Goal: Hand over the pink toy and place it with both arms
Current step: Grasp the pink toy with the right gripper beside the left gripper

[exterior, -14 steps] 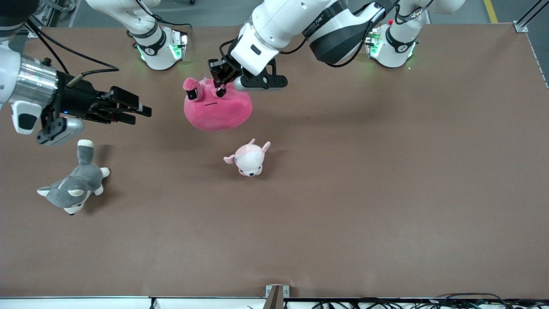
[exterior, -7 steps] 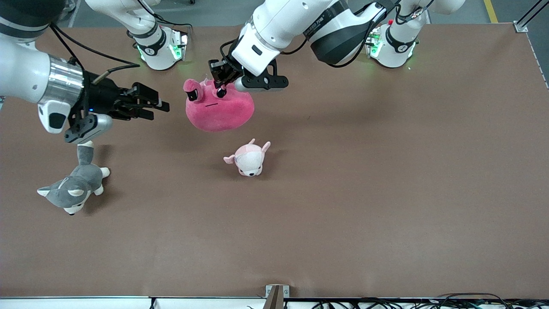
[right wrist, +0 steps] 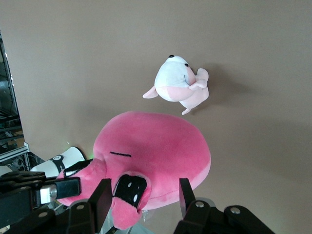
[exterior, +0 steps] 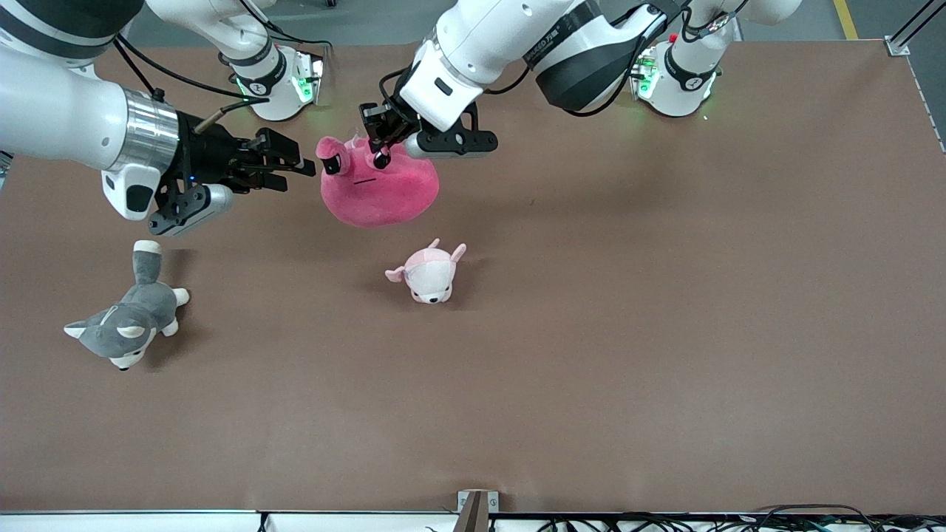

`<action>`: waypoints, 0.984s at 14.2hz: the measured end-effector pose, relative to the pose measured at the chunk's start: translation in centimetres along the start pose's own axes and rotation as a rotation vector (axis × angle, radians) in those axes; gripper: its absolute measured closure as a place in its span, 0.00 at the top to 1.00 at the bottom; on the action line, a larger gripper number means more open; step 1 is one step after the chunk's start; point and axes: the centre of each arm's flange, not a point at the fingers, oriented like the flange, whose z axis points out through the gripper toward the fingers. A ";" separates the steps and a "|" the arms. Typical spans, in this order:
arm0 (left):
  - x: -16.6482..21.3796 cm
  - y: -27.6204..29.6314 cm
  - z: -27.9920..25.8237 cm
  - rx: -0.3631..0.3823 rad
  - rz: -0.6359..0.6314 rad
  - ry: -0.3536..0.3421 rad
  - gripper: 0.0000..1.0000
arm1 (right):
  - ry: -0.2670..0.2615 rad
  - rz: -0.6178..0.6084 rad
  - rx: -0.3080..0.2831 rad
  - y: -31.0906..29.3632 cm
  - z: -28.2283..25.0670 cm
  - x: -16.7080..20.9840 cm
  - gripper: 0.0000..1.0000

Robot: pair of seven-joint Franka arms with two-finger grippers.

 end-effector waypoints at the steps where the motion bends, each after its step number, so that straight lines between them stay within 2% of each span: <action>1: 0.0 0.0 0.0 -0.001 0.000 0.000 0.09 | -0.009 -0.003 -0.005 -0.3 0.4 -0.1 0.64; 14: 0.2 0.0 -0.1 -0.001 -0.002 0.003 0.09 | -0.092 -0.009 -0.023 -1.9 3.5 -0.8 0.64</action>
